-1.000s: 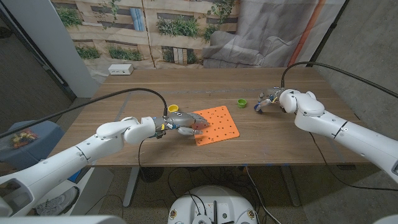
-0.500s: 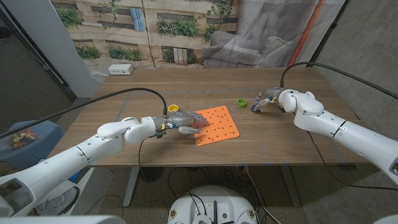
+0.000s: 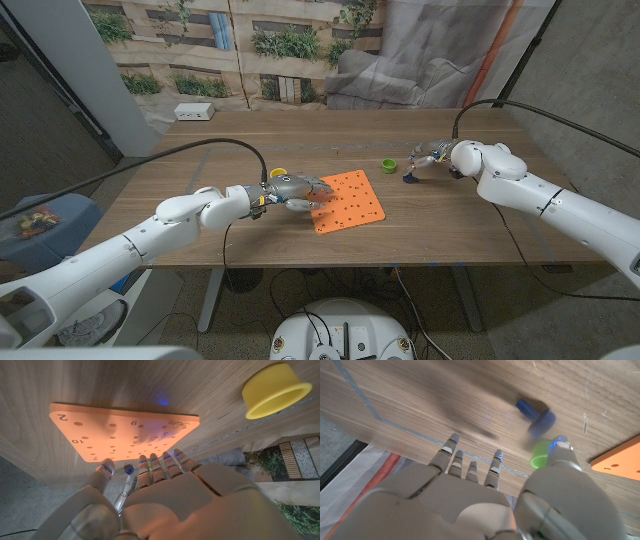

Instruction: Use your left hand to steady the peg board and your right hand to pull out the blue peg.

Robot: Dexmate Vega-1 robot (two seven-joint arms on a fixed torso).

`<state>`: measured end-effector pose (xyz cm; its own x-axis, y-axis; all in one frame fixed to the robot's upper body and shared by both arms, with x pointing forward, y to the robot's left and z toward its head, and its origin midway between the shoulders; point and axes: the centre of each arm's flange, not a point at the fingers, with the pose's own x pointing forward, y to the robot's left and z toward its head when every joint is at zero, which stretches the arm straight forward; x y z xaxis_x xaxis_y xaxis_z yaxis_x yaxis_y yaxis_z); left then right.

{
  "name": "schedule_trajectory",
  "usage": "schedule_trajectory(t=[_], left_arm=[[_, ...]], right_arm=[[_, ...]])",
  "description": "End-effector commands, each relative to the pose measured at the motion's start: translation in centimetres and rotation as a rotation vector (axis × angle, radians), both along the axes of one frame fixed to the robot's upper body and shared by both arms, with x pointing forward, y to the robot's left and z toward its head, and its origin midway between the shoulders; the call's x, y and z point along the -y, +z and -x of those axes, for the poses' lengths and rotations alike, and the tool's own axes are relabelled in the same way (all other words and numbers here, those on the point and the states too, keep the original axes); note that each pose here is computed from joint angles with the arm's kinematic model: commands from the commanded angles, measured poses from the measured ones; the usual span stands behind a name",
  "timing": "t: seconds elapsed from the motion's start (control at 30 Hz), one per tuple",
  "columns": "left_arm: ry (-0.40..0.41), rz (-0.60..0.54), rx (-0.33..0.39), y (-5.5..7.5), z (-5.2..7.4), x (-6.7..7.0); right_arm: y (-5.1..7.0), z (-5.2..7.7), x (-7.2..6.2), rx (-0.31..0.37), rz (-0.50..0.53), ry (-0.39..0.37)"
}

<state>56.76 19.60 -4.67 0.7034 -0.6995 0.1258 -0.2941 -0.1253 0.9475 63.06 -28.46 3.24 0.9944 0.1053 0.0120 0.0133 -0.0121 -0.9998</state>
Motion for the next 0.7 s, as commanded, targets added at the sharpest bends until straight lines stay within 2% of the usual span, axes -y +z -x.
schedule_trajectory(t=[0.03, 0.4, 0.7], left_arm=[[0.033, 0.072, 0.033, 1.1, 0.6, -0.2], [0.069, 0.211, 0.033, 1.7, 0.8, -0.5], [0.092, 0.321, 0.036, 2.4, 1.0, -1.3]], right_arm=[[0.8, 0.7, 0.8, -0.02, -0.054, 0.049], [1.1, 1.0, 2.4, 0.046, -0.179, 0.127], [1.5, 1.3, 2.8, 0.082, -0.249, 0.145]])
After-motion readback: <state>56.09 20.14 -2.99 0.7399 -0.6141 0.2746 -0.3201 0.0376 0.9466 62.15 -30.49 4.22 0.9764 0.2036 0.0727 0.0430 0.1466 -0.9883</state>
